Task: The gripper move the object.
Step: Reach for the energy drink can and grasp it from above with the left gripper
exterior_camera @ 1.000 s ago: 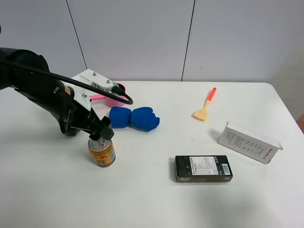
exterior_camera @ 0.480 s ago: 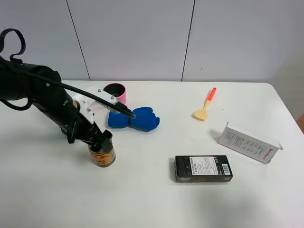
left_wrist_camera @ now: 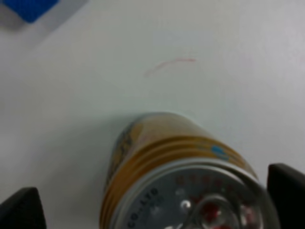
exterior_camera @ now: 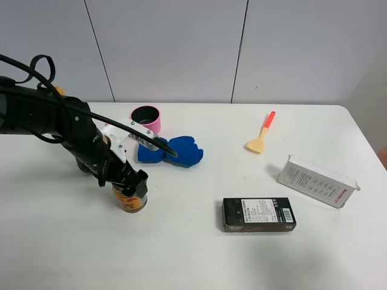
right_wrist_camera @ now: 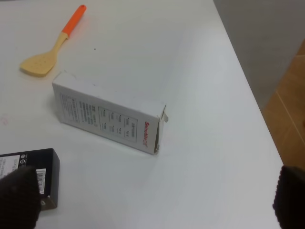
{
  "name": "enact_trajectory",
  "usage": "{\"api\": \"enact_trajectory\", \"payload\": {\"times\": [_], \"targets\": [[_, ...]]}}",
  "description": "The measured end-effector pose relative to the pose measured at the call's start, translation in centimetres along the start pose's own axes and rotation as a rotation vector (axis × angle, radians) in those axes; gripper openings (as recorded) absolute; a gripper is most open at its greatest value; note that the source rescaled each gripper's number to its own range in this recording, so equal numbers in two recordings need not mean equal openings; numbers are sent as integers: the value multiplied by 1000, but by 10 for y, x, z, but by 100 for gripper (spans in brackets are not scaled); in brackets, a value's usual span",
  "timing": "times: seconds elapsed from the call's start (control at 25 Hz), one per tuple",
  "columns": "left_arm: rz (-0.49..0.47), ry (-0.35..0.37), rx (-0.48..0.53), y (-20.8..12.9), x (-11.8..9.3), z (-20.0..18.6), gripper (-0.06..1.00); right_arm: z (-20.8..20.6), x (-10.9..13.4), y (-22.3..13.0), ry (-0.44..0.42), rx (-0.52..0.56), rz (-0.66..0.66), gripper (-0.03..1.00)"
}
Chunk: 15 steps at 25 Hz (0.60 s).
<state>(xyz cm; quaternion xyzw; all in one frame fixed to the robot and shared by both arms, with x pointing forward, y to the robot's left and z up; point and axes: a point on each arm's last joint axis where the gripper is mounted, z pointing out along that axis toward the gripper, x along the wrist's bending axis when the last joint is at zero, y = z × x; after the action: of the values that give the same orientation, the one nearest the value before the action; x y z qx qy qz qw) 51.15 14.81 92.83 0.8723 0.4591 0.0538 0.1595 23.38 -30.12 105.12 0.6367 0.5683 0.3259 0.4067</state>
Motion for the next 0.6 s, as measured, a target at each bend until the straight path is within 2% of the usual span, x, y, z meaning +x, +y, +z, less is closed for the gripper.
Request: {"api": "enact_trajectory", "payload": {"times": [0.16, 0.32, 0.52, 0.6], "targets": [[0, 6, -22, 2, 1, 0, 76, 0, 0, 0, 0, 0, 0, 100], [0, 6, -22, 2, 1, 0, 61, 0, 0, 0, 0, 0, 0, 100], [-2, 5, -21, 2, 0, 0, 50, 0, 0, 0, 0, 0, 0, 100], [-4, 2, -17, 2, 0, 0, 36, 0, 0, 0, 0, 0, 0, 100]]}}
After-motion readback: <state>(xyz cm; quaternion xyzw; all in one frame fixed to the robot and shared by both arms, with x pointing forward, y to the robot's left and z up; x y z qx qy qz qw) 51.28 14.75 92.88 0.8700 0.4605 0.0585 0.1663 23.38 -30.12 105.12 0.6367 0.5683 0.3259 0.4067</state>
